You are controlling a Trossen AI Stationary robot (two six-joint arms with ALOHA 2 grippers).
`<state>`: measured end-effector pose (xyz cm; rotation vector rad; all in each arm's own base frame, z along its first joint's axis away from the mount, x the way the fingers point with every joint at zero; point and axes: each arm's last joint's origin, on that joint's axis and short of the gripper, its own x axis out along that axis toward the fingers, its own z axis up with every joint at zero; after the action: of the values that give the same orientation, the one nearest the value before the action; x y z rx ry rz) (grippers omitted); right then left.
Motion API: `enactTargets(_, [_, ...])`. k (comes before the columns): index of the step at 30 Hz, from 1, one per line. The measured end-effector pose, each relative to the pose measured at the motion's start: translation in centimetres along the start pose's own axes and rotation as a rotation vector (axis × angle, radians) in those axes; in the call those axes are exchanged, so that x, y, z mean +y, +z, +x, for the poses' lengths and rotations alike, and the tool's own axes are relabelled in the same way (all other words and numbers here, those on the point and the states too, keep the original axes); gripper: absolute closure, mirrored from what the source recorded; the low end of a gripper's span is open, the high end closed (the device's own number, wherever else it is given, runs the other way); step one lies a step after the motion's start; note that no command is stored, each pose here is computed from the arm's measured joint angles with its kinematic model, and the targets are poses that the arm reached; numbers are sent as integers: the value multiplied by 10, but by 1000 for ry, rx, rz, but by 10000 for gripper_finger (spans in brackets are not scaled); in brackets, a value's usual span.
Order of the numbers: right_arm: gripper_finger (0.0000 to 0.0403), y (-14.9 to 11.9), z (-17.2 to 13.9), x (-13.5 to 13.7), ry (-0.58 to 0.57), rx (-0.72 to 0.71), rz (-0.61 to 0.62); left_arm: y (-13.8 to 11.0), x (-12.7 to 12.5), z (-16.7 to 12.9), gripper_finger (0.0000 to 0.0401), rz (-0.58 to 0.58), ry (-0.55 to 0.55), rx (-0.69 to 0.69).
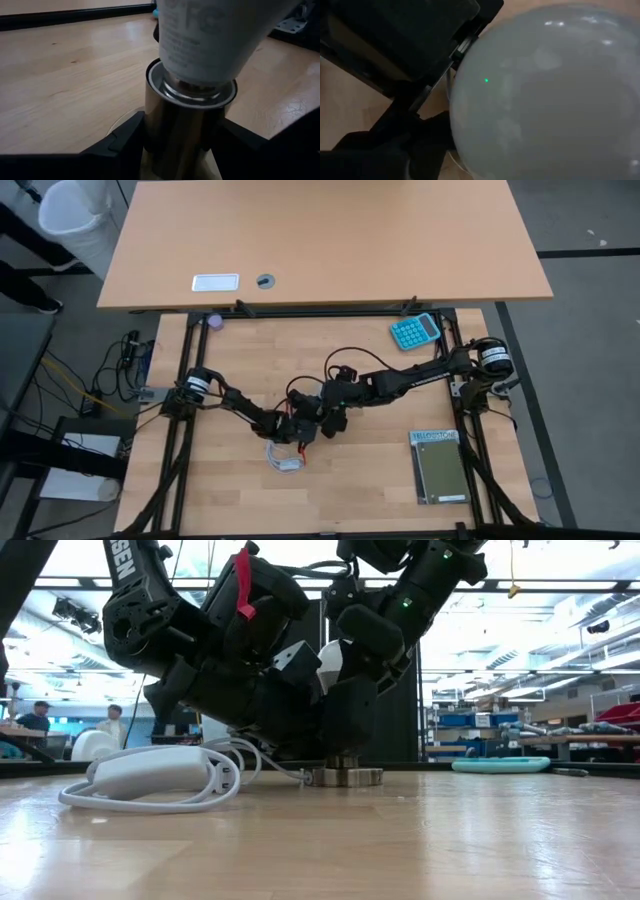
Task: Screw lightbulb
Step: Insert the lightbulb into the socket
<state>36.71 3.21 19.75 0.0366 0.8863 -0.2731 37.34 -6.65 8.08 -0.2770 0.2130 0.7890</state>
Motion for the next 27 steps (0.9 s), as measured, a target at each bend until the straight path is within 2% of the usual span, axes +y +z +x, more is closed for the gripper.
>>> enactTargets(6, [63, -3, -2, -1, -1, 37, -52, 0, 0, 0, 195, 4, -11, 9])
enactTargets(16, [62, -9, -17, -5, 17, 121, -146, 0, -1, 0, 195, 23, -26, 20])
enactTargets(23, [62, -35, -28, -17, -31, 121, -95, -1, -1, -1, 195, 33, -33, 28])
enactTargets(27, [62, -50, -38, -24, -17, -12, 0, -2, -3, -3, 195, 53, -44, 32])
